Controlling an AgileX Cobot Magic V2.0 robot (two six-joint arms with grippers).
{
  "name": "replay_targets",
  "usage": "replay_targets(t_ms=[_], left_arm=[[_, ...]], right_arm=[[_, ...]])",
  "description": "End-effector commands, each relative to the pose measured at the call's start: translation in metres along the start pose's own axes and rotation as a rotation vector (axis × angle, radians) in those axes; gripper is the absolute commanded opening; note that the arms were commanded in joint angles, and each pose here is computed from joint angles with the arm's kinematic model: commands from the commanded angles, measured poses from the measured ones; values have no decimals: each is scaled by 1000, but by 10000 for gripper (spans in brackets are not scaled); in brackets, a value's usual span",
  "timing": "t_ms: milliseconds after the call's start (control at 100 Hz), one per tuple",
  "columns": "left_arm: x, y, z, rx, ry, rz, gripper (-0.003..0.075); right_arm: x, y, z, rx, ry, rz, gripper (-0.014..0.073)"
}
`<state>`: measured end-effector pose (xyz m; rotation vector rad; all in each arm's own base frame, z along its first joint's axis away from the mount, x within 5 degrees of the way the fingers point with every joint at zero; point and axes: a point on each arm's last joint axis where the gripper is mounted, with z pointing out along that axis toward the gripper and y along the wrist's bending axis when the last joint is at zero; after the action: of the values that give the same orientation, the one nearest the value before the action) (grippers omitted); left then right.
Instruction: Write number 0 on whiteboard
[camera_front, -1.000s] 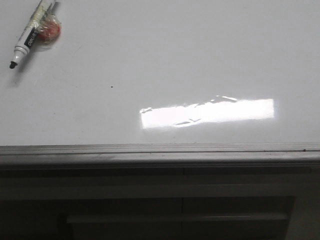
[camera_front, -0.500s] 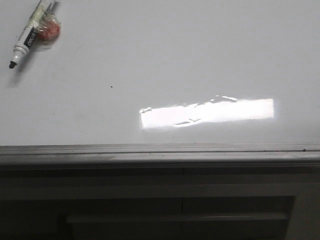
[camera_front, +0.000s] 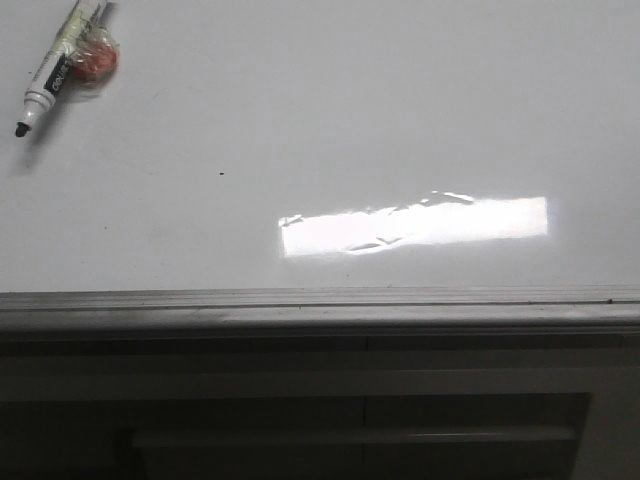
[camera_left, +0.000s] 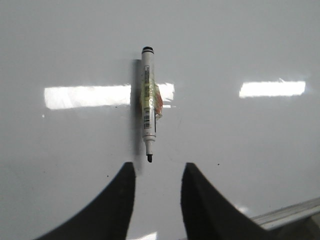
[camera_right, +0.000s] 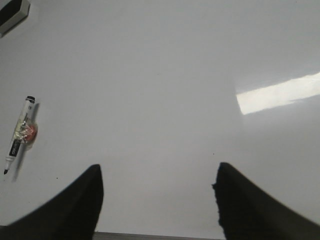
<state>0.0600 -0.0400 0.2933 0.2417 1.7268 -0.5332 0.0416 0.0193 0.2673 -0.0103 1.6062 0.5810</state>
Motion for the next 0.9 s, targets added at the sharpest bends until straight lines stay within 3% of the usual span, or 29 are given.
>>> replay_targets(t_ms=[0,310,500,710,890], left_arm=[[-29,-1,14,1,39,73,383],[-74,-8,93,104,252,169,386],[-70,1,142,73,347,121,386],[-60,11,166,17,358,116,384],[-54,15,173,9,392,143,245]], right_arm=[[-15,4,5,-5,-43,-7,465],[-14,4,9,8,-12,-49,465],[-13,3,9,9,-5,-49,465],[-12,3,9,11,9,-49,465],[-12,3,9,11,10,-49,465]])
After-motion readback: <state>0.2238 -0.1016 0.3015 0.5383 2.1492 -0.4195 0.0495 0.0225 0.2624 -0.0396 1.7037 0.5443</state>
